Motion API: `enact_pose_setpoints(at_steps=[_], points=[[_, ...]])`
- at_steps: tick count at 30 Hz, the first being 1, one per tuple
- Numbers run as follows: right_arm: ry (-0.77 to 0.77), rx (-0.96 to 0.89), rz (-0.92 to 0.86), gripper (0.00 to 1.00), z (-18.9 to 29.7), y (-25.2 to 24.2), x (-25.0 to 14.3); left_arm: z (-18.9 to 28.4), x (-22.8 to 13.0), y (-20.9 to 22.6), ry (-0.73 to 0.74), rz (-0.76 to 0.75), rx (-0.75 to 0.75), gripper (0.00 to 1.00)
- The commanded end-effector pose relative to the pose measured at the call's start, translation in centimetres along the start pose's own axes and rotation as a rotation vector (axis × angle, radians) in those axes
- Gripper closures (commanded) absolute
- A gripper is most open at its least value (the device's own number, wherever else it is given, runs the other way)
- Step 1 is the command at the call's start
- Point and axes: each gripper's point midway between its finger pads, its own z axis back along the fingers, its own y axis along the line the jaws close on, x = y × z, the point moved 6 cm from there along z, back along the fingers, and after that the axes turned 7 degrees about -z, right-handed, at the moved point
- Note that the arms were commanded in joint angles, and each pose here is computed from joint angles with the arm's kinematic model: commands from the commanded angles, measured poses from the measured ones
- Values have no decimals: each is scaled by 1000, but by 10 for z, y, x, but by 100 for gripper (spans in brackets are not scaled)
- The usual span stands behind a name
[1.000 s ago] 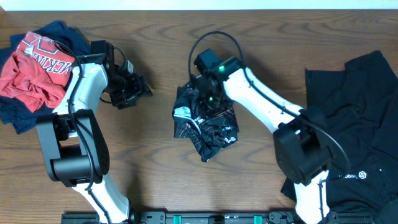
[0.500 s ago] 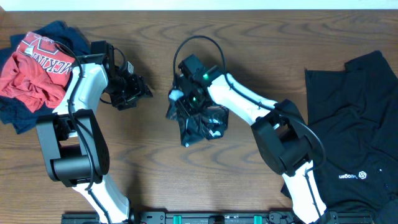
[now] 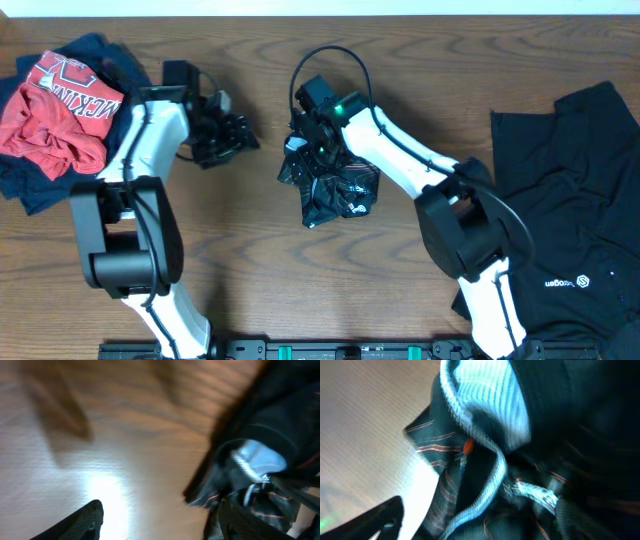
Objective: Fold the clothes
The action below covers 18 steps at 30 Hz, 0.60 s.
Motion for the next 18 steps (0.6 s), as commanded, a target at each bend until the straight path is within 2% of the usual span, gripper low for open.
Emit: enact_pose_setpoints(at_steps=[1, 4, 10, 18], points=[[-198, -11, 99, 1, 93, 21, 20, -11, -3, -13, 23, -45, -42, 23], [-224, -48, 113, 1, 137, 26, 15, -22, -3, -16, 48, -37, -90, 23], [-252, -84, 107, 1, 181, 27, 3, -51, -6, -13, 110, -13, -184, 23], [-309, -83, 96, 1, 229, 25, -17, -84, 2, -23, 95, -78, -456, 23]])
